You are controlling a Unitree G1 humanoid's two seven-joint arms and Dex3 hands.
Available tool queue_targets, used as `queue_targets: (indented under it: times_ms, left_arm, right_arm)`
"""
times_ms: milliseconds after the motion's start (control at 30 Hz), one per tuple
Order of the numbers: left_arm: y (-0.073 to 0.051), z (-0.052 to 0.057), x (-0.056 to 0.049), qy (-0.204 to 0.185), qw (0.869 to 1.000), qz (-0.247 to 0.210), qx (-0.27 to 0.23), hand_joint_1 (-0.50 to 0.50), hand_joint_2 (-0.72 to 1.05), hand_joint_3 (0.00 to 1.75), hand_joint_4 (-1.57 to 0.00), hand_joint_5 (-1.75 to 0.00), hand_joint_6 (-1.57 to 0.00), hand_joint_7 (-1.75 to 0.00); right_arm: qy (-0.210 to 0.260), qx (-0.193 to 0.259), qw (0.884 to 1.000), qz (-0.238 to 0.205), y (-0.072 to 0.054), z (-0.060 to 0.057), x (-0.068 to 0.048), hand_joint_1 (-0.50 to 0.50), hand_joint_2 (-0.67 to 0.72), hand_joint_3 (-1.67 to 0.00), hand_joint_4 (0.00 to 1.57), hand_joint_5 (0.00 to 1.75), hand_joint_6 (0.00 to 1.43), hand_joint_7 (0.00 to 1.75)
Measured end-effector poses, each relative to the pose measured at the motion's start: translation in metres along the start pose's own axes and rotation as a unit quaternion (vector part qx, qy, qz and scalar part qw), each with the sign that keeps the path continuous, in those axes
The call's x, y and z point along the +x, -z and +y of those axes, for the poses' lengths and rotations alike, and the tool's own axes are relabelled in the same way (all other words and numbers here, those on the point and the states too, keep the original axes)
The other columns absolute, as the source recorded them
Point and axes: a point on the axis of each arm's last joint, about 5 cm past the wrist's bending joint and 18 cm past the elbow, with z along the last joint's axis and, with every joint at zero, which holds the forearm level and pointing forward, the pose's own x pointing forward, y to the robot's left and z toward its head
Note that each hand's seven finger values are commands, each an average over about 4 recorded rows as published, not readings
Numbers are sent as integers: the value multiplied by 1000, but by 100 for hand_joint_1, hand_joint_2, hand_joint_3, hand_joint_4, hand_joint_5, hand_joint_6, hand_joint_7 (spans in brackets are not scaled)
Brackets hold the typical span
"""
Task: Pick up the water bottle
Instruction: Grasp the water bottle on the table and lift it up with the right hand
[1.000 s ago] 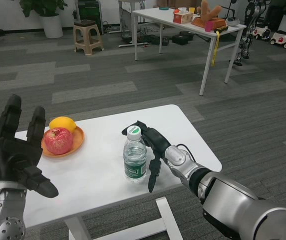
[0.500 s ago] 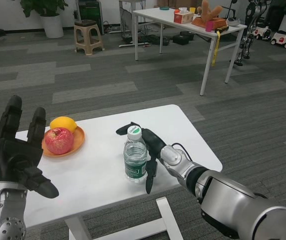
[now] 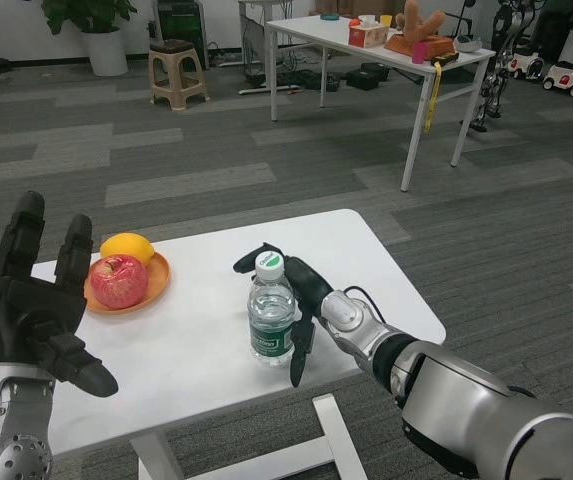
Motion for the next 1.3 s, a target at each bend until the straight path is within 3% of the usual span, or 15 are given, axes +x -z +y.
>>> queue_targets:
  times_ms: [33, 100, 133, 233, 267, 400, 433, 600, 733, 833, 967, 1133, 1300]
  left_arm:
    - [0, 0, 0, 0, 1000, 0, 0, -50, -64, 9, 0, 0, 0, 0]
    - [0, 0, 0, -1, 1000, 0, 0, -50, -64, 7, 0, 0, 0, 0]
    - [0, 0, -1, -1, 1000, 0, 0, -50, -64, 7, 0, 0, 0, 0]
    - [0, 0, -1, -2, 1000, 1, 0, -50, -64, 9, 0, 0, 0, 0]
    - [0, 1, -1, -2, 1000, 1, 0, -50, -64, 9, 0, 0, 0, 0]
    - [0, 1, -1, -3, 1000, 1, 0, -50, -64, 9, 0, 0, 0, 0]
    - [0, 1, -2, -3, 1000, 1, 0, -50, -64, 9, 0, 0, 0, 0]
    - [0, 1, -2, -4, 1000, 1, 1, -50, -66, 9, 0, 0, 0, 0]
    - [0, 2, -3, -6, 1000, 2, 1, -50, -64, 7, 0, 0, 0, 0]
    - [0, 2, -4, -7, 1000, 2, 1, -50, -64, 7, 0, 0, 0, 0]
    - [0, 2, -4, -8, 1000, 3, 1, -50, -66, 9, 0, 0, 0, 0]
    - [0, 2, -4, -8, 1000, 3, 1, -50, -64, 9, 0, 0, 0, 0]
    - [0, 2, -5, -8, 1000, 3, 1, -49, -64, 7, 0, 0, 0, 0]
  right_arm:
    - [3, 0, 1000, 0, 0, 0, 0, -45, 33, 0, 124, 51, 41, 129]
    - [10, -1, 1000, -1, 0, 1, 0, -43, 30, 0, 147, 61, 70, 140]
    - [15, -1, 1000, -2, 0, 2, 0, -42, 25, 0, 157, 68, 93, 148]
    - [28, -4, 1000, -6, 0, 3, 0, -42, 3, 0, 157, 97, 130, 166]
    - [32, -5, 999, -7, 0, 4, 0, -42, -5, 0, 157, 107, 133, 168]
    - [41, -9, 999, -9, 0, 5, 0, -42, -38, -26, 156, 160, 133, 175]
    - [41, -10, 999, -10, 0, 6, 0, -41, -43, -36, 154, 165, 133, 175]
    - [40, -12, 999, -10, 0, 7, 0, -35, -48, -58, 151, 158, 134, 169]
    - [36, -16, 999, -13, 0, 8, 0, -19, -37, -85, 153, 155, 126, 168]
    - [33, -17, 999, -14, 0, 8, 0, -12, -35, -87, 156, 155, 123, 168]
    - [29, -19, 999, -16, 0, 9, 0, 6, -29, -97, 157, 128, 116, 161]
    - [16, -19, 1000, -16, 0, 9, 0, 12, -27, -123, 157, 114, 125, 147]
    - [3, -18, 1000, -17, -1, 9, 0, 17, -21, -127, 157, 107, 120, 147]
